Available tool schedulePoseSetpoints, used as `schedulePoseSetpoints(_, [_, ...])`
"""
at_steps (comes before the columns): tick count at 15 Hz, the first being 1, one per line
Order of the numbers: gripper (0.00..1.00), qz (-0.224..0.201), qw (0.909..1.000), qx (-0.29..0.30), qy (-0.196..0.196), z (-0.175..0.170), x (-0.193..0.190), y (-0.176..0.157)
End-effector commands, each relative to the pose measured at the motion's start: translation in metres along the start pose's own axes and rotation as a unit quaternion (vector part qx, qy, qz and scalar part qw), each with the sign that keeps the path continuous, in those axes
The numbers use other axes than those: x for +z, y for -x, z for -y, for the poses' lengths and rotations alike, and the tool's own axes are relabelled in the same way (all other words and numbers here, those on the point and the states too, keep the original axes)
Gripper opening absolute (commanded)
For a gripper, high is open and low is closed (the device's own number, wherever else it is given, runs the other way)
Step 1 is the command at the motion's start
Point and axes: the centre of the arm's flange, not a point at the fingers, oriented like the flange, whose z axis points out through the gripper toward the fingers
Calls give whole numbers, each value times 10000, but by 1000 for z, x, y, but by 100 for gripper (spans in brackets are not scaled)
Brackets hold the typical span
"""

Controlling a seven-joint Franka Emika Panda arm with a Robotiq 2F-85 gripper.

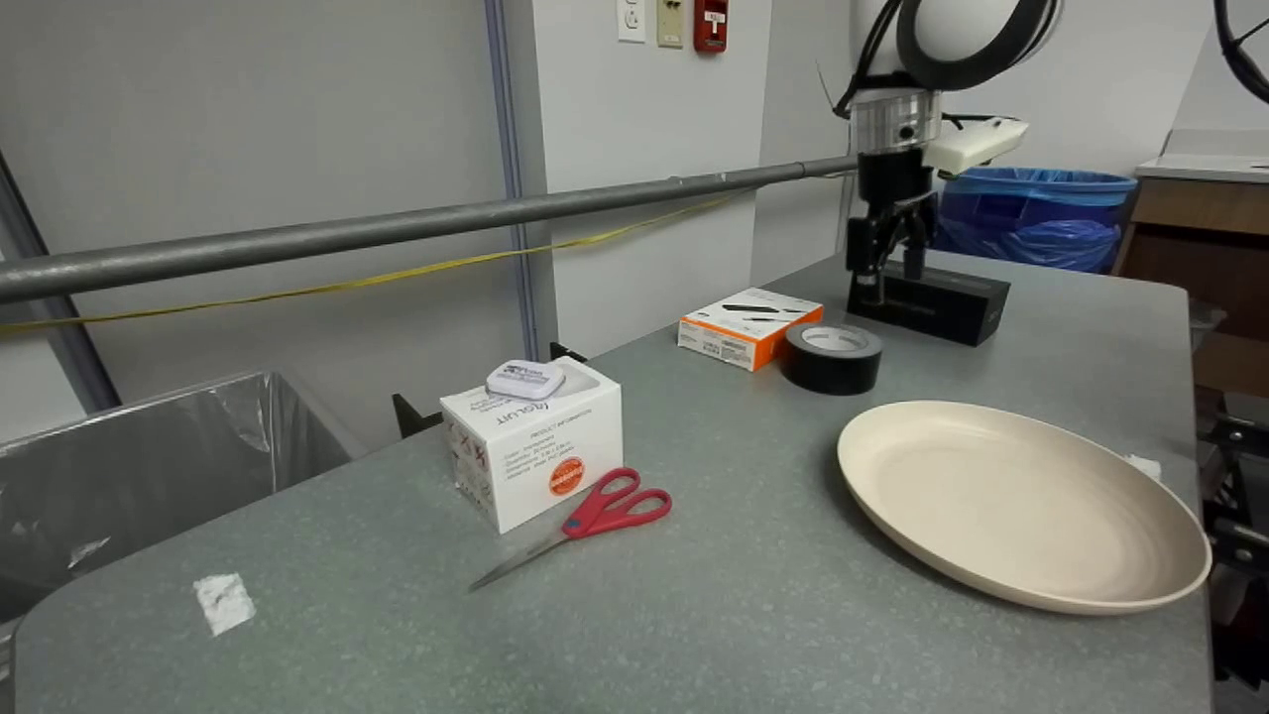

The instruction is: Put the black tape on the plate

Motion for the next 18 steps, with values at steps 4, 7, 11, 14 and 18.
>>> schedulePoseSetpoints(4, [75, 213, 9995, 225, 33, 28, 60, -61])
schedulePoseSetpoints(7, [58, 229, 9995, 193, -86, 25, 61, -60])
schedulePoseSetpoints(11, [26, 220, 9987, 360, -272, 15, 51, -63])
schedulePoseSetpoints(14, [3, 234, 9982, 369, -410, 10, 39, -60])
schedulePoseSetpoints(18, [6, -108, 9991, 62, -399, 17, 2, -21])
